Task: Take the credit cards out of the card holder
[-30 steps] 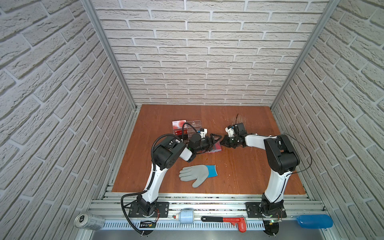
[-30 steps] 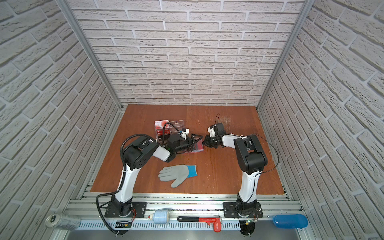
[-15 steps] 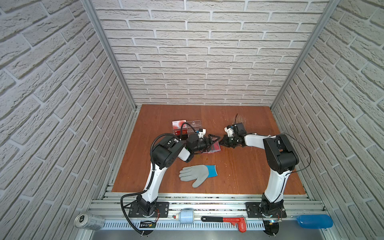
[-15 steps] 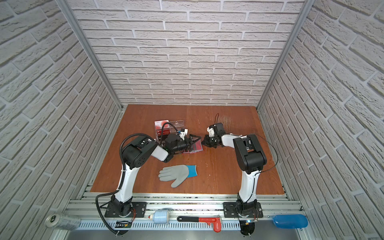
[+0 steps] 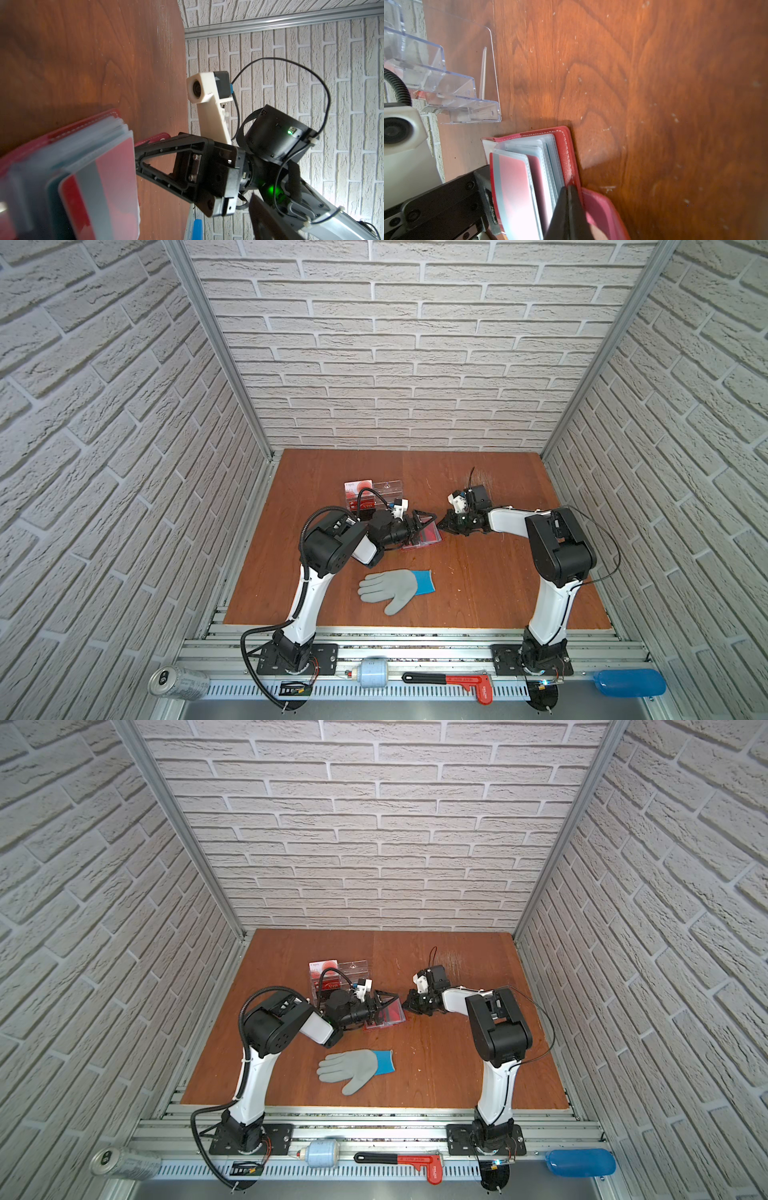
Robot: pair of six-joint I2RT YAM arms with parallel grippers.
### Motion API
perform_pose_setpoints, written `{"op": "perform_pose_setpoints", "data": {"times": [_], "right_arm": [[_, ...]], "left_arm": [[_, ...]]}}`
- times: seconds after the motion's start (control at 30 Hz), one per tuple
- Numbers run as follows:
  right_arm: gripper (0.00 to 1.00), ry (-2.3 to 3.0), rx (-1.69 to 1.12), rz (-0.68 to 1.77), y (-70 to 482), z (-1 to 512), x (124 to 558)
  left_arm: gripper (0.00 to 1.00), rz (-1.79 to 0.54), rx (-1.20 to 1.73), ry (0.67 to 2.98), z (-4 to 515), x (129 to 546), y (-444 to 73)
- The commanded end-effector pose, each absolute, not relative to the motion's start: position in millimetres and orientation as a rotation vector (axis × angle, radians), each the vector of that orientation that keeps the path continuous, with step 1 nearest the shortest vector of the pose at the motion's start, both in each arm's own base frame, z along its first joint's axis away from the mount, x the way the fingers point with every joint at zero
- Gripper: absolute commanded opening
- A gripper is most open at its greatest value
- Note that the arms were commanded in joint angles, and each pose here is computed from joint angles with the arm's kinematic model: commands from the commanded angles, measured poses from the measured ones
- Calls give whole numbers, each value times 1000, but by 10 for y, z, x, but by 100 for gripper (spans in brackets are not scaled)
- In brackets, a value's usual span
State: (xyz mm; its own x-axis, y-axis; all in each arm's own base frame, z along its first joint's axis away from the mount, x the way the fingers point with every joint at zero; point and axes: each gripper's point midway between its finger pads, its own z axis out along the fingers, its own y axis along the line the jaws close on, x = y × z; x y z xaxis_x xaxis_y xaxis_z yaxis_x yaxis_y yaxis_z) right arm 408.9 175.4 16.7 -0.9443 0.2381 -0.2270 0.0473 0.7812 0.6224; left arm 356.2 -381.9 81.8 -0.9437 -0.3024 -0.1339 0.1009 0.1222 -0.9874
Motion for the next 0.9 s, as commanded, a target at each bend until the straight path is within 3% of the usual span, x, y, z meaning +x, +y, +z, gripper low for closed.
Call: {"op": "perform_pose_setpoints", "data": {"times": [0.0,0.87], "right_arm": [[6,2914,302,784,1664,-406,3631],[6,2917,304,788,1665,-415,3626]], "left_arm": [[91,-1930,-96,2017,1091,3504,-3773],[85,-1862,-111,2061,929,3500,-3561]]}}
